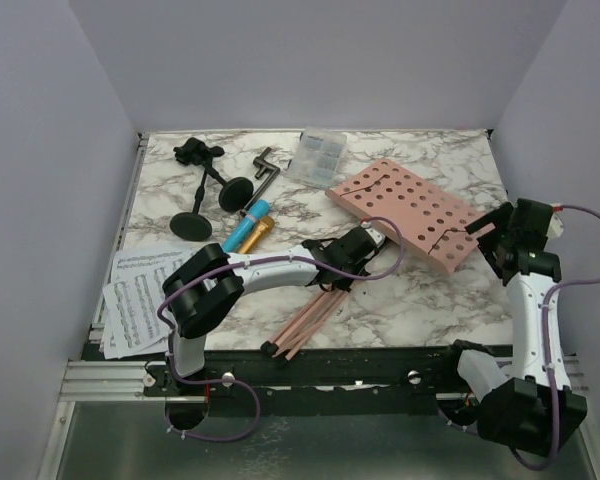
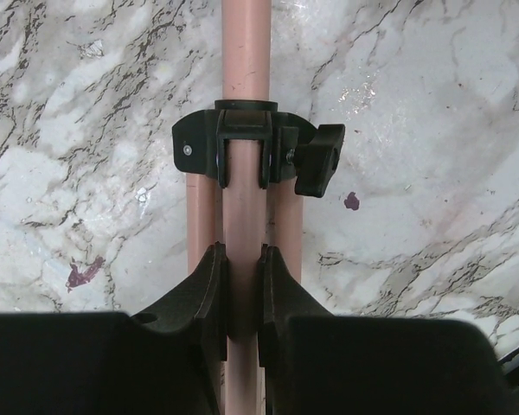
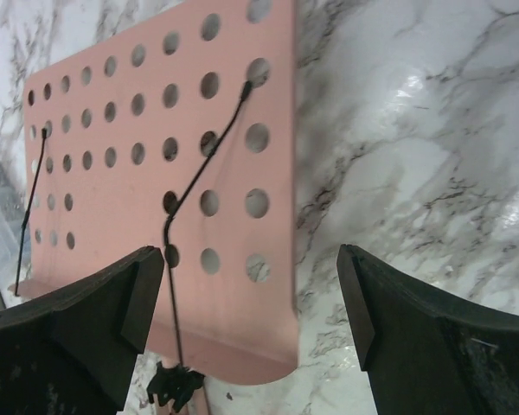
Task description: Set up the instrument practice props
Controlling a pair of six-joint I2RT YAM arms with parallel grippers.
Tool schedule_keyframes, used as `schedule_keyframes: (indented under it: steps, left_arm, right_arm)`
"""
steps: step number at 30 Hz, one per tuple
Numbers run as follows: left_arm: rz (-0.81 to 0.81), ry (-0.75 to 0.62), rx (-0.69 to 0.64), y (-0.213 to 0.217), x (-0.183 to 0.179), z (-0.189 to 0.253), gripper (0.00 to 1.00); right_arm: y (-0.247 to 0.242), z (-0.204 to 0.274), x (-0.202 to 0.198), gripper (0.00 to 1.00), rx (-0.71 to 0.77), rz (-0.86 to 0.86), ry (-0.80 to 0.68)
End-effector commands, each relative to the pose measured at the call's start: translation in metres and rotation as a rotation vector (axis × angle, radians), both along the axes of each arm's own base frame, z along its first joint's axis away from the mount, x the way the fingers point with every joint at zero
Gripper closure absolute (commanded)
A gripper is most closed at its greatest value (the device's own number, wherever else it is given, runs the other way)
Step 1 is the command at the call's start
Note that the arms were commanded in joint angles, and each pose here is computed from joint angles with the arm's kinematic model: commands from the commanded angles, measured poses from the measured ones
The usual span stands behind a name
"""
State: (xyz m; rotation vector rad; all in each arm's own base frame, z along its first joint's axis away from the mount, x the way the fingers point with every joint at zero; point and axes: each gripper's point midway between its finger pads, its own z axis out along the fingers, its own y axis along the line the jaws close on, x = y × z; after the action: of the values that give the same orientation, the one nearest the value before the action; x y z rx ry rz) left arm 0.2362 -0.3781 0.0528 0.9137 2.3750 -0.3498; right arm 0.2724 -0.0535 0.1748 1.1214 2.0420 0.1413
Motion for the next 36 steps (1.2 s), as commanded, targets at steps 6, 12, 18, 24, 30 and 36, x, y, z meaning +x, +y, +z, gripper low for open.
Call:
schedule_keyframes:
  steps: [6,12,18,24,30,36]
  left_arm:
    - [0.013,0.000,-0.298,-0.035,0.012,0.044,1.00]
    - [-0.025,0.045,-0.357,-0.039,0.005,0.046,1.00]
    - [-0.069,0.061,-0.386,-0.045,-0.001,0.051,1.00]
    - [-0.091,0.072,-0.412,-0.050,-0.004,0.055,1.00]
    - [-0.109,0.093,-0.432,-0.053,-0.009,0.057,1.00]
    - [-0.131,0.108,-0.441,-0.056,-0.012,0.057,1.00]
  right_arm:
    - [-0.013,-0.031,-0.001,0.11,0.163,0.083,-0.132]
    - [0.021,-0.029,0.006,0.14,0.307,0.268,-0.302]
    - [0.047,-0.021,0.009,0.22,0.422,0.386,-0.430]
    - [0.049,-0.027,0.015,0.44,0.455,0.404,-0.447]
    - [0.049,-0.038,0.016,0.65,0.476,0.393,-0.452]
    - [0.043,-0.047,0.022,0.46,0.460,0.387,-0.448]
